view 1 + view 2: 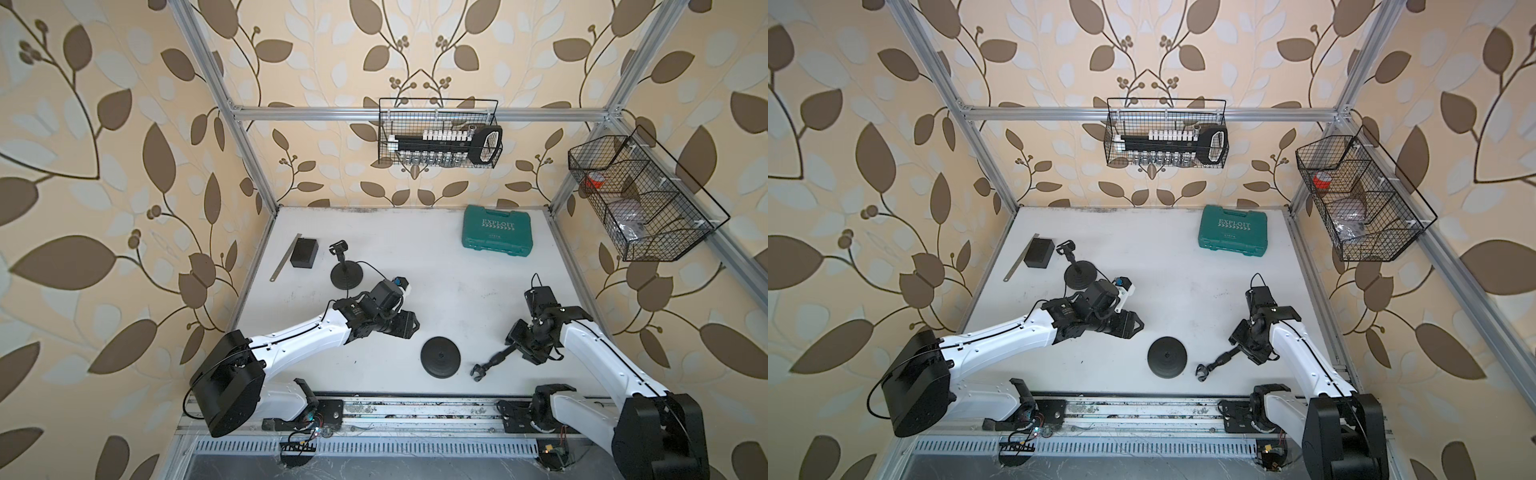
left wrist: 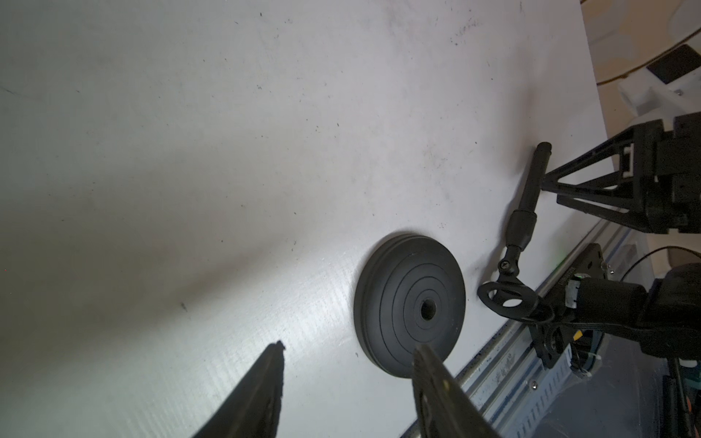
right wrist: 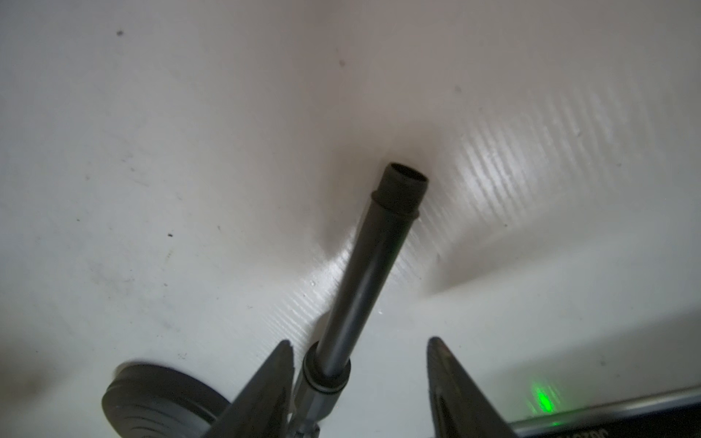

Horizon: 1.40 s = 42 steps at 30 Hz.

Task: Assemble a microphone stand
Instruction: Pick up the microphone stand pole from the center of the board.

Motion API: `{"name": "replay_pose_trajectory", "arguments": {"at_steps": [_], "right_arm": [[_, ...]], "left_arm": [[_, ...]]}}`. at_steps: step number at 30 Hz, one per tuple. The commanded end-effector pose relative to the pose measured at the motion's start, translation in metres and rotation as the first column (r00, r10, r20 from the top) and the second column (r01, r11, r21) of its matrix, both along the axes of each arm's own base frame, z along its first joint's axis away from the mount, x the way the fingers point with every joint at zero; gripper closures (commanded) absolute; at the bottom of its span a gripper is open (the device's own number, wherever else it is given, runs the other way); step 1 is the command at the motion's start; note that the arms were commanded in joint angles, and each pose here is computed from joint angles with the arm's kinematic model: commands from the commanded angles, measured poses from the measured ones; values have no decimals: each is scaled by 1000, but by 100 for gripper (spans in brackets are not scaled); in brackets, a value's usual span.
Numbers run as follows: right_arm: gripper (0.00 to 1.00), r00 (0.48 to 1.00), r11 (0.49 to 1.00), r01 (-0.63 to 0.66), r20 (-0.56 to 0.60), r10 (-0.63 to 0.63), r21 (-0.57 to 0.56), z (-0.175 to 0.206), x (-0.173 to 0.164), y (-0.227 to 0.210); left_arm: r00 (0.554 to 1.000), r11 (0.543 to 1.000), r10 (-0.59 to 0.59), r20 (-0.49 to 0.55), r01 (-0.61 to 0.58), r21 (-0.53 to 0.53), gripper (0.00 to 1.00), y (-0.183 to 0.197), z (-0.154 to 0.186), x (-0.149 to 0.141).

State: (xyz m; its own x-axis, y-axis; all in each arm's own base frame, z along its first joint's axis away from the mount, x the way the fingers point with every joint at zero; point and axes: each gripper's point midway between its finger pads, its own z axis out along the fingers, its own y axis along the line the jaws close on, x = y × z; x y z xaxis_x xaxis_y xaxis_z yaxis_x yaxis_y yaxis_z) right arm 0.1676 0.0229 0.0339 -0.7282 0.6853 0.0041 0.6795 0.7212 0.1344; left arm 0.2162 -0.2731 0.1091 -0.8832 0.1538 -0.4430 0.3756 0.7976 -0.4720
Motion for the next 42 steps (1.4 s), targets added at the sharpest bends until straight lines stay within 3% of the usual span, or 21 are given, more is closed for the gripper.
{"name": "replay_pose_trajectory", "arguments": {"at_steps": [1,8,14,18,23,27,33,42], "right_arm": [[47,1000,999,10,-30,-9,32,-5,0,5],[55,999,998,-19,-41,21,56,-14,13,10],[83,998,998,-33,-44,35,47,-17,17,9],[100,997,997,-67,29,67,28,1,39,6],[100,967,982,-165,178,179,-89,51,79,-6],[100,935,960,-217,243,256,-176,74,92,-15],[100,897,940,-234,318,307,-248,89,106,-21],[100,850,937,-248,408,332,-246,107,112,-14]], "left_arm": [[999,999,-40,22,40,-10,44,-4,6,-4],[999,999,-38,22,38,-8,44,-3,4,-4],[993,993,-111,30,112,-29,43,-14,3,-12],[972,975,-214,98,218,-30,36,-32,6,-26],[902,912,-403,159,411,-20,32,-63,8,-50],[846,858,-514,142,501,114,32,-77,-16,-60],[878,849,-468,100,415,326,32,-72,-47,-35],[895,825,-440,74,369,428,34,-68,-65,-22]]}}
